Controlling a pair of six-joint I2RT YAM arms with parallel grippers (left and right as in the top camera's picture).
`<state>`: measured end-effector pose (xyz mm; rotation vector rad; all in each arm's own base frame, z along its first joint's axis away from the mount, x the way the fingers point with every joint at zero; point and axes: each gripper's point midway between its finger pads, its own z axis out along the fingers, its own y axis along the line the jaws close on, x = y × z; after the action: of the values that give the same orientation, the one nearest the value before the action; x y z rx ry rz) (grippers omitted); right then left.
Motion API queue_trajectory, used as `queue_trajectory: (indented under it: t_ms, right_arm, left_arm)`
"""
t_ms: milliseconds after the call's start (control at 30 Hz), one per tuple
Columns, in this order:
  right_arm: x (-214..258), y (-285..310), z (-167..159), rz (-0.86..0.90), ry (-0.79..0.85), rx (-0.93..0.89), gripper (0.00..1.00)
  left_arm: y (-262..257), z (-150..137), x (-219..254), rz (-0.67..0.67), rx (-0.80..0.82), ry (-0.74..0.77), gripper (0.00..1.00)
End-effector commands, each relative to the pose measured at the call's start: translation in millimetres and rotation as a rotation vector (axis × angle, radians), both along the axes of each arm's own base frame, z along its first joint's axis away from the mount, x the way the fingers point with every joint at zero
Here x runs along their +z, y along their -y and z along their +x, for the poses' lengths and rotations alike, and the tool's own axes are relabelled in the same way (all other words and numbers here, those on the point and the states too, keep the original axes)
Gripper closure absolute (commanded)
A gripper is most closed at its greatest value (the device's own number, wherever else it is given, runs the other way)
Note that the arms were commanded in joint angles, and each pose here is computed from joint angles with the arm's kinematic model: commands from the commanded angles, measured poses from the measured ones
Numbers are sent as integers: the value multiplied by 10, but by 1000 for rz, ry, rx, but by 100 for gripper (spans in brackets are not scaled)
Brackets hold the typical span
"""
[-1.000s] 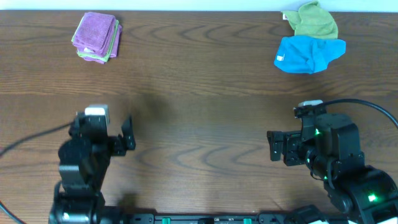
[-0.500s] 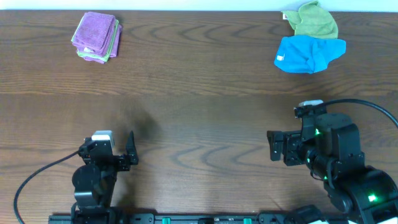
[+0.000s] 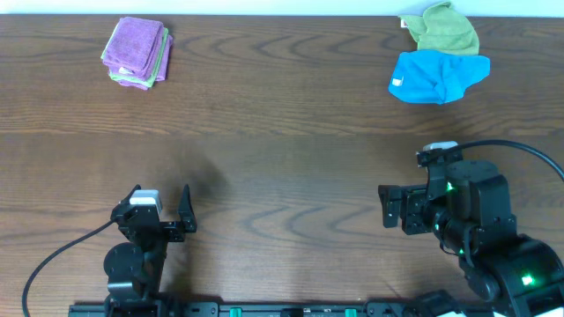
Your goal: Fold the cloth
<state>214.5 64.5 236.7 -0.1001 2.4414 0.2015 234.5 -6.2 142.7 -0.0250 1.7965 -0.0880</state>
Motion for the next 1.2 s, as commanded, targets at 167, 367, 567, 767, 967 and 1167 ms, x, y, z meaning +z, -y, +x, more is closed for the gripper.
queue_trajectory:
  t_ms: [167, 367, 567, 767, 967, 1167]
  right_arm:
    - [14, -1, -7, 6, 4, -6, 1]
    - [14, -1, -7, 6, 4, -6, 1]
    - [14, -1, -7, 6, 4, -6, 1]
    - [-7, 188, 63, -128, 47, -24, 1]
    - [-363, 670, 49, -174, 336, -204, 1]
    - [-853, 903, -95, -196, 388, -309, 1]
  left_arm:
    - [-13, 4, -141, 11, 3, -29, 4]
    - [-13, 4, -141, 11, 3, -29, 4]
    - [-14, 4, -141, 11, 3, -29, 5]
    - [-14, 4, -141, 11, 3, -29, 5]
    - [-14, 4, -141, 11, 3, -29, 5]
    - [-13, 4, -141, 11, 3, -29, 5]
